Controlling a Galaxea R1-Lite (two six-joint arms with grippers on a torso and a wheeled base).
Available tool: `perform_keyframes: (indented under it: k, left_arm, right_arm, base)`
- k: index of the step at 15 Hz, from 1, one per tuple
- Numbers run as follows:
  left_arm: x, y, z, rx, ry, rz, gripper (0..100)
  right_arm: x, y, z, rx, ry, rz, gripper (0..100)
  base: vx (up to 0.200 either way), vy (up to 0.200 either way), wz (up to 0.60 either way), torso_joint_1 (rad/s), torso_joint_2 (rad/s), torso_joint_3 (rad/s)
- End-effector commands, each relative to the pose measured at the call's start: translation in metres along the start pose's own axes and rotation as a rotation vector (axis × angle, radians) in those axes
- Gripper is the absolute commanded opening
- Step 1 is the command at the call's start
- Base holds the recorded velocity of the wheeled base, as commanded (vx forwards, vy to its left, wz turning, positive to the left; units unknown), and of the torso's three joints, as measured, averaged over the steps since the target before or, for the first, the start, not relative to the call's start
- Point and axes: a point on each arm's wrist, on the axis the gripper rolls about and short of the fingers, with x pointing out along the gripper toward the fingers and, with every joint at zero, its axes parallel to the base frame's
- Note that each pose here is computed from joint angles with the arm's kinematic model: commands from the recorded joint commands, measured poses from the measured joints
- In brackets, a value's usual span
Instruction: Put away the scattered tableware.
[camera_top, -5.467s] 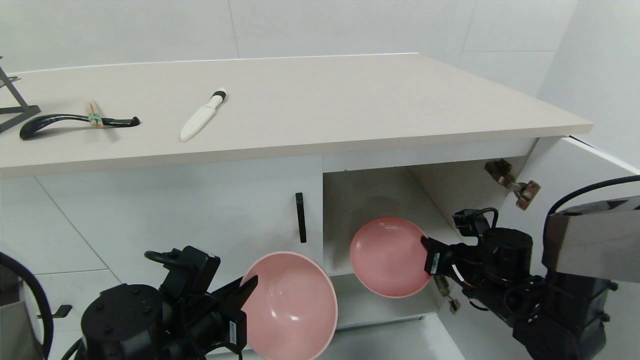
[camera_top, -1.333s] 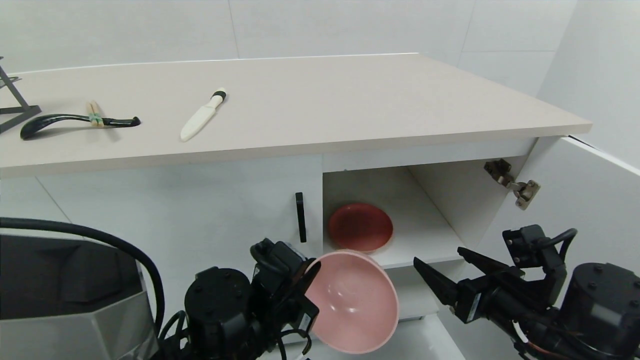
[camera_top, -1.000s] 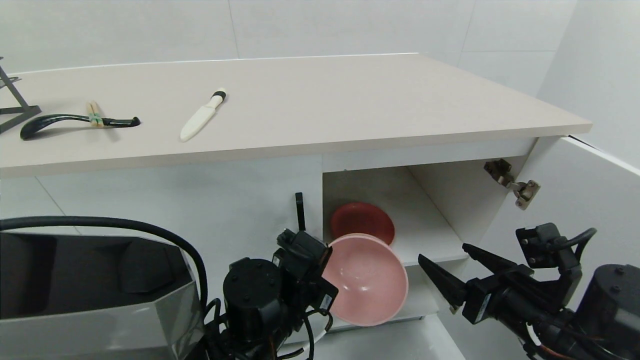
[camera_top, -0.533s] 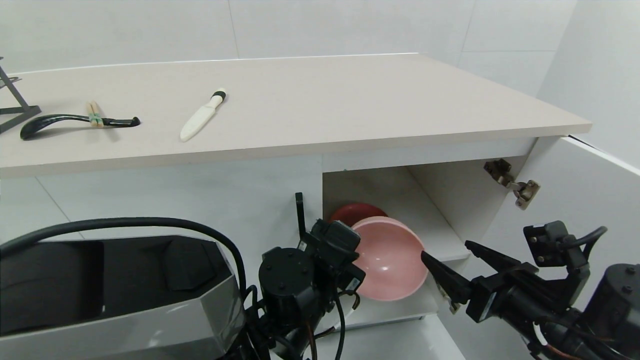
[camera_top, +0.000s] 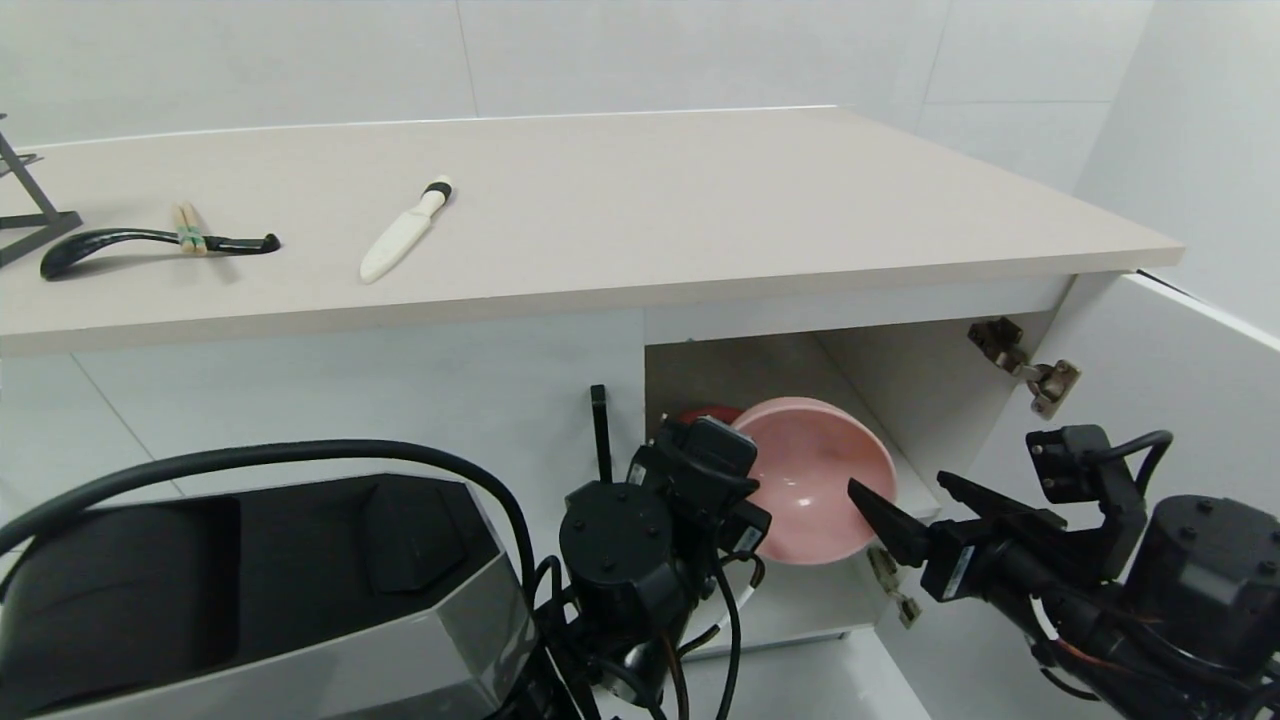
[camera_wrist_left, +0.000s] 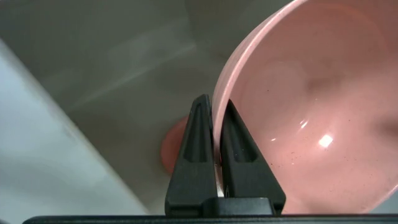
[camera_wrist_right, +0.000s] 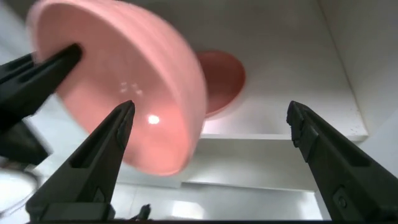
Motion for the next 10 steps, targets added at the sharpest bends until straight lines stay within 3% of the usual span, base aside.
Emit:
perform_keyframes:
  k: [1, 7, 10]
  left_arm:
    - [0.0069, -0.0039, 0.0007, -0.011, -0.020, 0.005, 0]
    - [0.0094, -0.0050, 0.0013, -0.018, -0.028, 0.006, 0]
    - [0.0068, -0.0113, 0.0023, -0.020, -0.031, -0.010, 0]
  right_arm:
    - [0.0092, -0.0054, -0.0029, 0.004, 0.011, -0.031, 100]
    - [0.0076, -0.0052, -0.0010, 0.005, 0.002, -0.029, 100]
    - [0.0079, -0.0097, 0.0027, 0.012, -0.015, -0.048, 100]
  base:
    - [0.000, 0.000, 0.00, 0.000, 0.00, 0.000]
    - [0.000, 0.000, 0.00, 0.000, 0.00, 0.000]
    - [0.000, 0.000, 0.00, 0.000, 0.00, 0.000]
